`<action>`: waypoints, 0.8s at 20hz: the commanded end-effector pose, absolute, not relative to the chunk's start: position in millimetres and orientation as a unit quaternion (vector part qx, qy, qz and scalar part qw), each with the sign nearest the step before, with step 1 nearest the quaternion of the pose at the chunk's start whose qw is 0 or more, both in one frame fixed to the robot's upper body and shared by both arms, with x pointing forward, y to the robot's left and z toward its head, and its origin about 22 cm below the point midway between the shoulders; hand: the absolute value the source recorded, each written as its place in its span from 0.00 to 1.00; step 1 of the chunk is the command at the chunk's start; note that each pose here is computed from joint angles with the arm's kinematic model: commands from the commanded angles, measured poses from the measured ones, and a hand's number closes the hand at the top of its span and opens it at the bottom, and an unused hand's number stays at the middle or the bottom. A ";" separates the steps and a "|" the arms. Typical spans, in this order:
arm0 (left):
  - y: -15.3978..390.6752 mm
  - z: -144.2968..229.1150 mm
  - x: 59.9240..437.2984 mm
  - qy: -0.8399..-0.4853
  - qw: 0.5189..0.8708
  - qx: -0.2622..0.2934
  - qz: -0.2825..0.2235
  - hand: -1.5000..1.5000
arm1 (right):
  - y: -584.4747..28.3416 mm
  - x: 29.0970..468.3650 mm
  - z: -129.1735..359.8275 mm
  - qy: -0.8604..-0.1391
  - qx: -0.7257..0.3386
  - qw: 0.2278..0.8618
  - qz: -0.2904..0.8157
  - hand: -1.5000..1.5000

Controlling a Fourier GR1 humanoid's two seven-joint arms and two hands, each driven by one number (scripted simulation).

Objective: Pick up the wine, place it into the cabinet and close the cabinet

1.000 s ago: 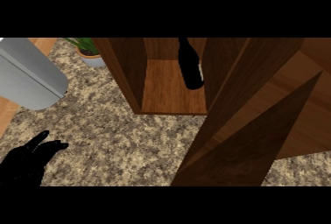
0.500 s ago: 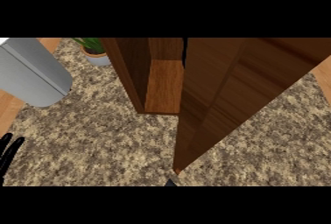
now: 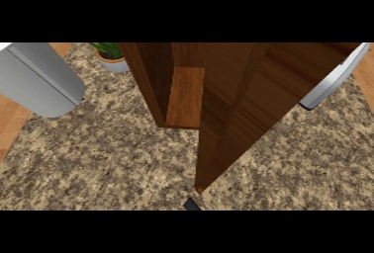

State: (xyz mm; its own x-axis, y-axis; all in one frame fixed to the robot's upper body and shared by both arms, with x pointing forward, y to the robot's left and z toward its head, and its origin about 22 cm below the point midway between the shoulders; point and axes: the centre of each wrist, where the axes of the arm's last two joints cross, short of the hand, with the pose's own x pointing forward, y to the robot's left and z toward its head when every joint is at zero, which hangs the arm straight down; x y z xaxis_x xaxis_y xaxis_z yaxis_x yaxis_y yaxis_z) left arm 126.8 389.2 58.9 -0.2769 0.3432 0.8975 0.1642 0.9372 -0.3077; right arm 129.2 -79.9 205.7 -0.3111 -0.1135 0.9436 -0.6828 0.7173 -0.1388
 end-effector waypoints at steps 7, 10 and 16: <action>429.2 67.9 115.2 -0.797 0.575 -0.167 0.079 0.00 | -8.4 206.2 243.4 -0.788 0.218 0.533 0.216 1.00; 430.0 67.3 113.1 -0.801 0.571 -0.163 0.078 0.00 | -10.4 244.8 254.7 -0.780 0.221 0.542 0.223 1.00; 443.8 77.0 122.5 -0.806 0.565 -0.160 0.073 0.00 | 9.6 293.3 276.7 -0.775 0.222 0.533 0.256 1.00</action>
State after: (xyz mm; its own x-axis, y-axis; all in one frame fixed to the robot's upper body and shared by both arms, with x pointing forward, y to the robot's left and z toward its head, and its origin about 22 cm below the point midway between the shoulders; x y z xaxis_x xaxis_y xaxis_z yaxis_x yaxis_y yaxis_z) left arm 115.9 435.5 71.4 -0.2609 0.2958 0.9189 0.1298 0.9540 -0.2703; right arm 265.2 -1.4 259.3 -0.3287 -0.0809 0.9410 -0.5997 0.7875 -0.1418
